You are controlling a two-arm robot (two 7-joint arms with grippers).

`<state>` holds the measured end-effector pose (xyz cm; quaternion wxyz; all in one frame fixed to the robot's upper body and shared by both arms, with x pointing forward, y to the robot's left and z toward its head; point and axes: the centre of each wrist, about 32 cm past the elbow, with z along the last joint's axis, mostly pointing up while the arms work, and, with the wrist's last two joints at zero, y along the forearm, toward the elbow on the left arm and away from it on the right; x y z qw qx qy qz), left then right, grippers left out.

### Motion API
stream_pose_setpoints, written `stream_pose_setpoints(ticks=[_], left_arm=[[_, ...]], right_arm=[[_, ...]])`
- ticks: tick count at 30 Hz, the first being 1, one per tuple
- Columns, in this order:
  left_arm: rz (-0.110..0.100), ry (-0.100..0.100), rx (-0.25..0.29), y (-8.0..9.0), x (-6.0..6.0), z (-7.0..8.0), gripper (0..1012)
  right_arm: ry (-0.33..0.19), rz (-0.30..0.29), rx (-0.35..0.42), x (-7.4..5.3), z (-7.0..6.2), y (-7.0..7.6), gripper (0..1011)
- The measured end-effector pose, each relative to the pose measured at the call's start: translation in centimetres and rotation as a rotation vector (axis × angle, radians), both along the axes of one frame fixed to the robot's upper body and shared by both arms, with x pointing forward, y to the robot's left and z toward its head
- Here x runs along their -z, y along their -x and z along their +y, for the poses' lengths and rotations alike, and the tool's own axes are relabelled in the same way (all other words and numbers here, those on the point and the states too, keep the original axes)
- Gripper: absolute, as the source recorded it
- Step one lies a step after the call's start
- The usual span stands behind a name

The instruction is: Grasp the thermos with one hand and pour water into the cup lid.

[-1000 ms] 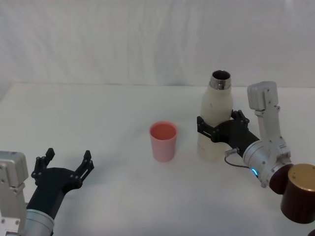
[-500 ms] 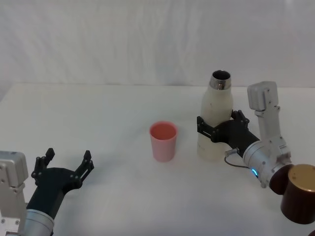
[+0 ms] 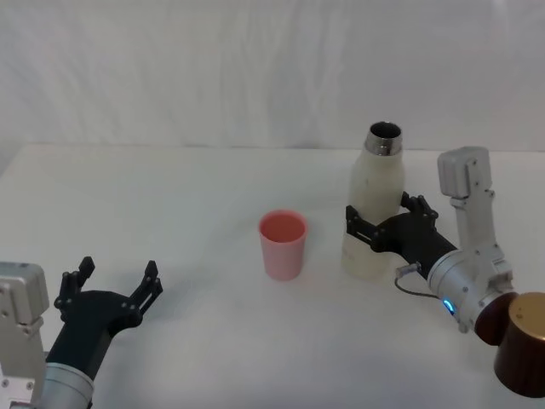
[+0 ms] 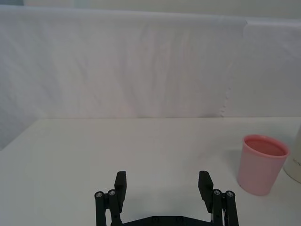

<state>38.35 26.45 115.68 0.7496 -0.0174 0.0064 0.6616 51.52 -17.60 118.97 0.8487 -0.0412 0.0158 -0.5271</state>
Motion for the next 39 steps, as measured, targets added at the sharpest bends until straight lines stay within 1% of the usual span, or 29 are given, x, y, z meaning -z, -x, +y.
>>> stream_pose_setpoints(ticks=[6,16,32,39], left_arm=[[0.000,0.000,0.000,0.0,0.0,0.0,1001],[0.000,0.000,0.000,0.0,0.0,0.0,1001],[0.000,0.000,0.000,0.0,0.0,0.0,1001],[0.000,0.000,0.000,0.0,0.0,0.0,1001]], right_arm=[[-0.004,0.001,0.003,0.1,-0.4,0.3,1003],[-0.020,0.004,0.015,0.1,-1.6,1.2,1003],[-0.049,0.007,0.002,-0.1,-2.3,2.5,1003],[-0.058,-0.004,-0.015,-0.2,-2.7,4.2,1003]])
